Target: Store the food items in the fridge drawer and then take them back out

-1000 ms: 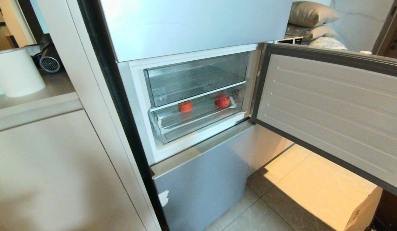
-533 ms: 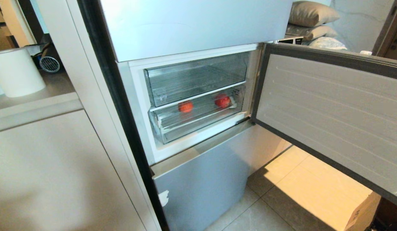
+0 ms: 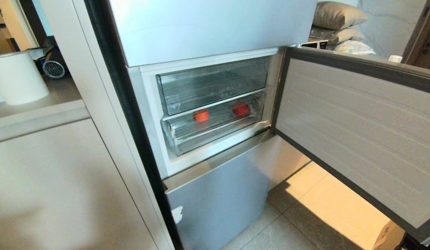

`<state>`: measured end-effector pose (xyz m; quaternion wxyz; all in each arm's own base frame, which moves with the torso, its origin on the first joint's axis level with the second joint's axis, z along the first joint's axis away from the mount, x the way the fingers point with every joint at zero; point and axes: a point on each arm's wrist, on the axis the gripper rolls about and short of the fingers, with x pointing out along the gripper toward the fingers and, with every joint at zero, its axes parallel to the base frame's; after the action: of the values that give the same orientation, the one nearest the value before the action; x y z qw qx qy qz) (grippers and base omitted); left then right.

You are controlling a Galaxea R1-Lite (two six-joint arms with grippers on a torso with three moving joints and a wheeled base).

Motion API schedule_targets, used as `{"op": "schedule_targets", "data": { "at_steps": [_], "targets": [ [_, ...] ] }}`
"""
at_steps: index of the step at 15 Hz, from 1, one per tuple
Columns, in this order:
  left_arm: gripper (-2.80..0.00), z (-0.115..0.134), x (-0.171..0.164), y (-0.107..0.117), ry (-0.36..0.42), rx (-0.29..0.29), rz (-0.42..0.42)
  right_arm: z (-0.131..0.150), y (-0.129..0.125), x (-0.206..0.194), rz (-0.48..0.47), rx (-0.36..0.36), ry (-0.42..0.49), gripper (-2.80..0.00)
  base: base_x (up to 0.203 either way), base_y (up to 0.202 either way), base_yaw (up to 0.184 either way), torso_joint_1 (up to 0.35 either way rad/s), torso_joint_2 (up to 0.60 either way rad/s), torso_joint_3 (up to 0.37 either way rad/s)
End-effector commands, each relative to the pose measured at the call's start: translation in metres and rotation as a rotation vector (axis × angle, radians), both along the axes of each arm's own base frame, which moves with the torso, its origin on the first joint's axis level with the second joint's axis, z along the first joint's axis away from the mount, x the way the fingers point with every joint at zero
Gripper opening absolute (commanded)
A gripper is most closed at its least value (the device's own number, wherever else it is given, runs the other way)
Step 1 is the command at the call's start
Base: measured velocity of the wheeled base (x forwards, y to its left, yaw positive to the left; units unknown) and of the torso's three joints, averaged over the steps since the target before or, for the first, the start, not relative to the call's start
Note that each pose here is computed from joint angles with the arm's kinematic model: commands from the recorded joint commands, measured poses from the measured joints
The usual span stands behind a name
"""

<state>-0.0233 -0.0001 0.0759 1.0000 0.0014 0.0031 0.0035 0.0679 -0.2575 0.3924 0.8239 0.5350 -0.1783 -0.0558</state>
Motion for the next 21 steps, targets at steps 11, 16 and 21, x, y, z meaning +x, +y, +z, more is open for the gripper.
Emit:
{"op": "schedule_targets", "data": {
  "at_steps": [11,16,21],
  "targets": [
    [-2.8,0.0,0.0,0.0,0.0,0.0,0.002,-0.193,0.003,0.095,-0.151,-0.044,0.446,-2.8,0.0,0.0,0.0,0.0,0.0,0.0],
    [-2.8,0.0,0.0,0.0,0.0,0.0,0.001,-0.211,0.103,0.155,0.075,-0.179,0.547,-2.8,0.0,0.0,0.0,0.0,0.0,0.0],
    [-2.8,0.0,0.0,0.0,0.0,0.0,0.001,-0.2,0.215,0.176,0.207,-0.338,0.526,-2.8,0.0,0.0,0.0,0.0,0.0,0.0]
  ]
}}
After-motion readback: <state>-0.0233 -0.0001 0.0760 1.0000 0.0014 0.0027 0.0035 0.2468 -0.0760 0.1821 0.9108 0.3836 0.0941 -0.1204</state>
